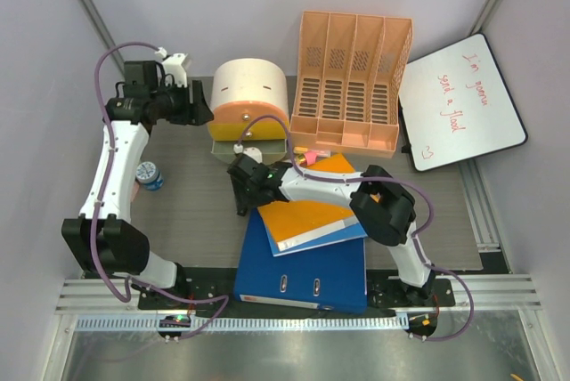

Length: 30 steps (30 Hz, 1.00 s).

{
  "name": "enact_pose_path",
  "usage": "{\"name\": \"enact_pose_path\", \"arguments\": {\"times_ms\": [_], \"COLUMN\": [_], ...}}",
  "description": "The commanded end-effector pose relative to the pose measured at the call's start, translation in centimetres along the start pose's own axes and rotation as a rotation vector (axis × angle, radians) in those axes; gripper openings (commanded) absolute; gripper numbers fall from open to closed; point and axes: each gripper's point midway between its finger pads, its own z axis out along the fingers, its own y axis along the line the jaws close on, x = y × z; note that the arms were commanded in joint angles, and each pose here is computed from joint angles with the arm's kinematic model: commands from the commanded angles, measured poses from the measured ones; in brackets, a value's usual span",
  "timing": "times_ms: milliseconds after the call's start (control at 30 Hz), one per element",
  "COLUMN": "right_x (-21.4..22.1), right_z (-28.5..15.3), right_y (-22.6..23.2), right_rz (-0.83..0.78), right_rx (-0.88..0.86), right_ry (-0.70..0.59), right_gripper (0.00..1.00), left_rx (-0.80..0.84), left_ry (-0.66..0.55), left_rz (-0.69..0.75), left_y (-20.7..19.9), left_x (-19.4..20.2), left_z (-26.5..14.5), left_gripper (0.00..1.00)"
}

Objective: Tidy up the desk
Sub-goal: Pick up the stationery from the center of the board.

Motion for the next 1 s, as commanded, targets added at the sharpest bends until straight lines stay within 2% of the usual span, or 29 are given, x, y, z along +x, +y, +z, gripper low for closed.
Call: {"name": "enact_pose_path", "arguments": {"times_ms": [0,267,400,600,700,800,833,967], "right_x": [0.7,-0.7,-1.5,-1.0,-0.5,0.0,0.2,0.5], "right_z": [-0.5,1.4,1.8,2.6,2.9,2.9,3.0,2.4], "right_y": [-2.7,-1.6,-1.1,-1.6,-1.8,-1.7,-1.7,-1.2], "right_rz": [0.015,0.012,0.006,-0.008,-0.038,-0.061,-0.072,-0.122], "right_rx": [0.108,0.105,0.109,0.131,0.152,0.161,0.163,0.157], "right_ry": [0.0,-0.006,-0.032,-0.025,-0.029,-0.028,-0.025,-0.036], "right_gripper": [0.53,0.57,0.58,0.58,0.54,0.42,0.35,0.24], "left_rx": [0.033,0.051,0.027,0.027,0.029,0.031,0.03,0.035], "left_ry": [-0.031,-0.028,-0.03,-0.037,-0.034,-0.031,-0.036,-0.04], "left_rz": [0.018,0.017,-0.002,-0.001,-0.002,-0.004,0.0,0.001], "left_y": [-0.5,-0.9,0.2,0.2,0.2,0.3,0.2,0.1], "left_x": [-0.4,-0.1,0.1,-0.2,-0.1,-0.2,-0.5,-0.7], "left_z": [-0.9,-0.9,-1.2,-1.3,-1.3,-1.1,-1.2,-1.3], "left_gripper": [0.63,0.63,0.63,0.63,0.63,0.63,0.63,0.63]}}
